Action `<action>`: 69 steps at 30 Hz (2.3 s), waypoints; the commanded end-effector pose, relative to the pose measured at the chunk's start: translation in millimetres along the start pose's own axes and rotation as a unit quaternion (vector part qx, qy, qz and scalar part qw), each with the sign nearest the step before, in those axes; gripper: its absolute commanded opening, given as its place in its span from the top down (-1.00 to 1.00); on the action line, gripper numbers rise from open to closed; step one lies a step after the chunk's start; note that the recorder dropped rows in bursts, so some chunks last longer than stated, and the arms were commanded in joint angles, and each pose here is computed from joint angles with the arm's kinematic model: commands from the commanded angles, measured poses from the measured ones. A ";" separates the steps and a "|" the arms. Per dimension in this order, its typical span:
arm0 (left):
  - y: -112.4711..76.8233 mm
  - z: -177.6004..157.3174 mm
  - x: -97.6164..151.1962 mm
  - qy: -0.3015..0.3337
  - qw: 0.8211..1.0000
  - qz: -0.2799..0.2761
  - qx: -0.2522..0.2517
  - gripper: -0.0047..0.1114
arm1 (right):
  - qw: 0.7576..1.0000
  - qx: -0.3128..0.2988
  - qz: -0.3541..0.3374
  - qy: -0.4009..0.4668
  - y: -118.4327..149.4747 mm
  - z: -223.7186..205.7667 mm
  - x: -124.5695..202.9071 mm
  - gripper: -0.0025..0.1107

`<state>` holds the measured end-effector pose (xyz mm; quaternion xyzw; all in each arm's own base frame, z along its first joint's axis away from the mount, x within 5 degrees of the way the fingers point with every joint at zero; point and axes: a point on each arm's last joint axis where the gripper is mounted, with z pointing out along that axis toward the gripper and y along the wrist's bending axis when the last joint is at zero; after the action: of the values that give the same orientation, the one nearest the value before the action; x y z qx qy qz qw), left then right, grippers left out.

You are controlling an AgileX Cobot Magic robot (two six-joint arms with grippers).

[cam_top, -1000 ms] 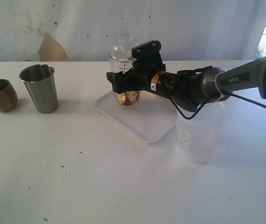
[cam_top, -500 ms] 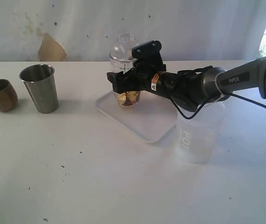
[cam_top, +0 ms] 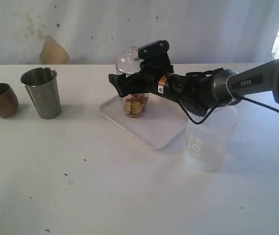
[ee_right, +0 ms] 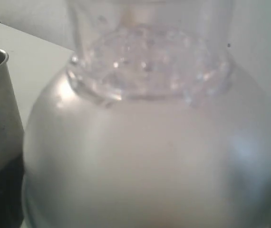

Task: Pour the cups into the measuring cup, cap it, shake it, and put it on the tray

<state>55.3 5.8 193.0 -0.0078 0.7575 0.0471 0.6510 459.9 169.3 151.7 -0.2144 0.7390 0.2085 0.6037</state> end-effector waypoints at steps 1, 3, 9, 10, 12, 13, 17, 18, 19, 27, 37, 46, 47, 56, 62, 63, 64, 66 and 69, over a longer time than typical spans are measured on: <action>-0.3 0.1 1.2 0.000 1.000 -0.005 0.002 0.92 | 1.000 0.001 -0.007 -0.016 -1.7 -3.9 -11.6 -0.85; -0.3 0.1 1.2 0.000 1.000 -0.005 0.002 0.92 | 1.000 0.002 -0.011 -0.028 -1.5 -7.6 -23.7 -0.85; -0.3 0.1 1.2 0.000 1.000 -0.005 0.002 0.92 | 0.999 0.027 -0.013 -0.029 -1.3 -23.0 -61.6 -0.85; -0.3 0.1 1.2 0.000 1.000 -0.005 0.002 0.92 | 0.999 0.033 -0.016 -0.029 -1.1 -27.5 -70.9 -0.85; -0.3 0.1 1.2 0.000 1.000 -0.005 0.002 0.92 | 0.998 0.045 -0.022 -0.031 0.5 -37.4 -90.2 -0.85; -0.3 0.1 1.2 0.000 1.000 -0.005 0.002 0.92 | 0.998 0.051 -0.022 -0.033 0.9 -42.3 -98.6 -0.85; -0.3 0.1 1.2 0.000 1.000 -0.005 0.002 0.92 | 0.997 0.064 -0.007 -0.051 4.3 -61.1 -130.2 -0.85; -0.3 0.1 1.2 0.000 1.000 -0.005 0.002 0.92 | 0.996 0.067 -0.008 -0.056 5.2 -66.0 -137.4 -0.85; -0.3 0.1 1.2 0.000 1.000 -0.005 0.002 0.92 | 0.996 0.071 -0.009 -0.059 6.1 -71.2 -144.7 -0.85; -0.3 0.1 1.2 0.000 1.000 -0.005 0.002 0.92 | 0.989 0.135 -0.017 -0.053 12.2 -128.4 -202.1 -0.85; -0.3 0.1 1.2 0.000 1.000 -0.005 0.002 0.92 | 0.975 0.223 0.000 -0.019 20.2 -206.4 -245.1 -0.85; -0.3 0.1 1.2 0.000 1.000 -0.005 0.002 0.92 | 0.946 0.319 0.038 0.040 32.4 -299.3 -264.4 -0.85; -0.3 0.1 1.2 0.000 1.000 -0.005 0.002 0.92 | 0.945 0.323 0.040 0.040 35.0 -309.5 -264.5 -0.85; -0.3 0.1 1.2 0.000 1.000 -0.005 0.002 0.92 | 0.948 0.314 0.057 -0.002 65.8 -397.1 -244.3 -0.85; -0.3 0.1 1.2 0.000 1.000 -0.005 0.002 0.92 | 0.948 0.297 0.108 -0.028 89.6 -458.9 -219.1 -0.85; -0.3 0.1 1.2 0.000 1.000 -0.005 0.002 0.92 | 0.947 0.300 0.113 -0.031 92.5 -469.3 -216.0 -0.85; -0.3 0.1 1.2 0.000 1.000 -0.005 0.002 0.92 | 0.945 0.303 0.116 -0.035 95.2 -479.4 -213.7 -0.85; -0.3 0.1 1.2 0.000 1.000 -0.005 0.002 0.92 | 0.944 0.304 0.119 -0.052 100.3 -496.8 -210.8 -0.85; -0.3 0.1 1.2 0.000 1.000 -0.005 0.002 0.92 | 0.943 0.298 0.119 -0.092 108.9 -522.1 -207.4 -0.85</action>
<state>55.3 5.8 193.0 -0.0078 0.7575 0.0471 0.6510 34.6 -18.0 457.9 0.0804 0.7429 0.0644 0.6615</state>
